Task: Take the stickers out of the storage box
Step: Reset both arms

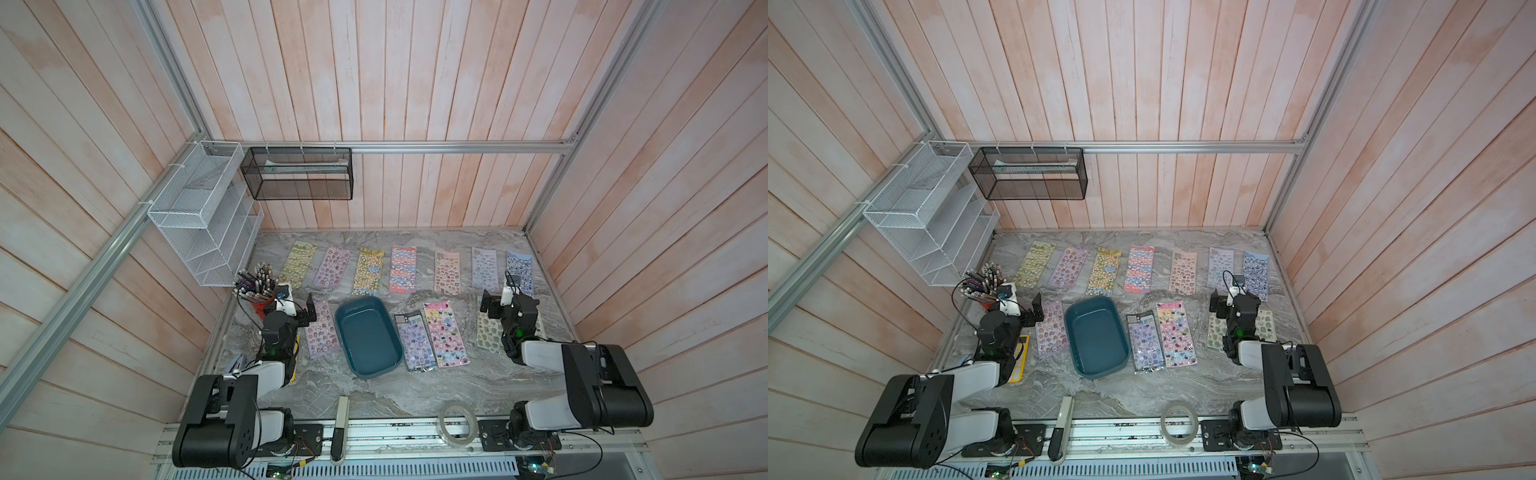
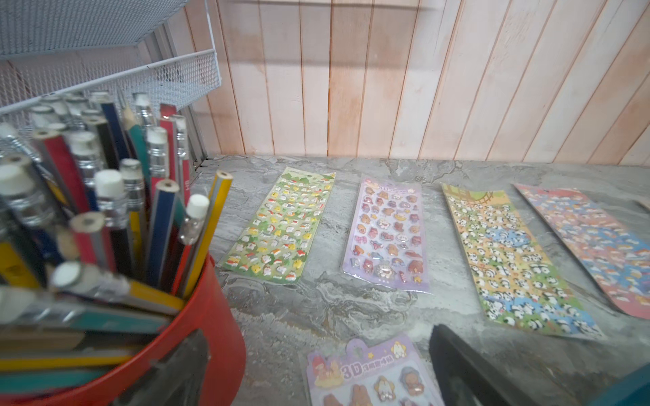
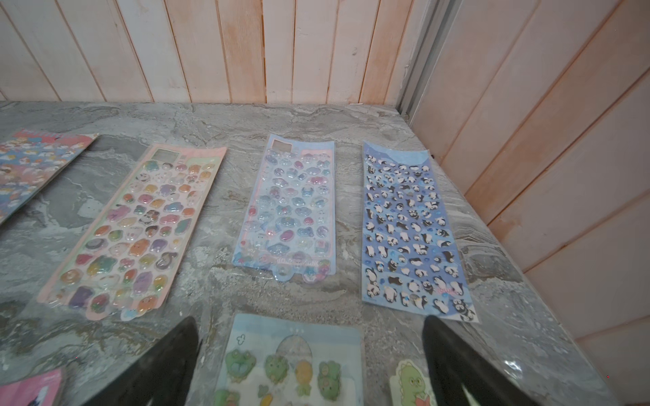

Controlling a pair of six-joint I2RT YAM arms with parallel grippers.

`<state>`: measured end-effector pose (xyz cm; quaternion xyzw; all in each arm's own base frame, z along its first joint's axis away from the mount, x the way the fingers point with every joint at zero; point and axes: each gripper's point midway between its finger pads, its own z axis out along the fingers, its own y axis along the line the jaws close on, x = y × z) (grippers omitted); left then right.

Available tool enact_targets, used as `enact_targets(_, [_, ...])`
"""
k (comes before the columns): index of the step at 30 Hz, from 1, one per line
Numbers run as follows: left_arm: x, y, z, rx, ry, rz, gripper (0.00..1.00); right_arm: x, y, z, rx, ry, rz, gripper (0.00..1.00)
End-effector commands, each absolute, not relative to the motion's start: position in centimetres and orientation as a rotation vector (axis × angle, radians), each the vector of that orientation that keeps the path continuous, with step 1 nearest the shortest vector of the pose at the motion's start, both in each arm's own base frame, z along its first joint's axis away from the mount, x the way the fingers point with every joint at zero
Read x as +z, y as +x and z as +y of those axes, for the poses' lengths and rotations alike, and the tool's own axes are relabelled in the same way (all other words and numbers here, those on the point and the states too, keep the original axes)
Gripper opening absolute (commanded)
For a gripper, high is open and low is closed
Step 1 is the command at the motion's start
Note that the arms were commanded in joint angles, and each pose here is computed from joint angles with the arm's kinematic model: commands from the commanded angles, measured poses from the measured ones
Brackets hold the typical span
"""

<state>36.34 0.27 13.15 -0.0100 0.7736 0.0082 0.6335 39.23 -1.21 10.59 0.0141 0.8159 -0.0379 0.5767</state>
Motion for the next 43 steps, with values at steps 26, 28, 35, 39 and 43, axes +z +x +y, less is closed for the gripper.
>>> enact_targets(26, [12.7,39.0,-0.1,-0.056,0.028,1.722,1.0,13.0,36.9,2.8,0.159,-0.18,1.668,0.99])
enact_targets(28, [12.7,39.0,-0.1,-0.055,0.028,1.722,1.0,13.4,36.8,2.9,0.16,-0.182,1.645,0.99])
enact_targets(35, [12.7,38.9,-0.1,-0.054,0.027,1.723,1.0,13.2,36.9,2.9,0.153,-0.18,1.655,0.99])
enact_targets(39, [12.8,39.0,-0.1,-0.054,0.028,1.72,1.0,12.9,37.3,2.6,0.146,-0.159,1.674,0.99])
enact_targets(43, [12.7,38.9,-0.1,-0.054,0.029,1.721,1.0,12.9,37.6,1.2,0.079,-0.061,1.686,0.99])
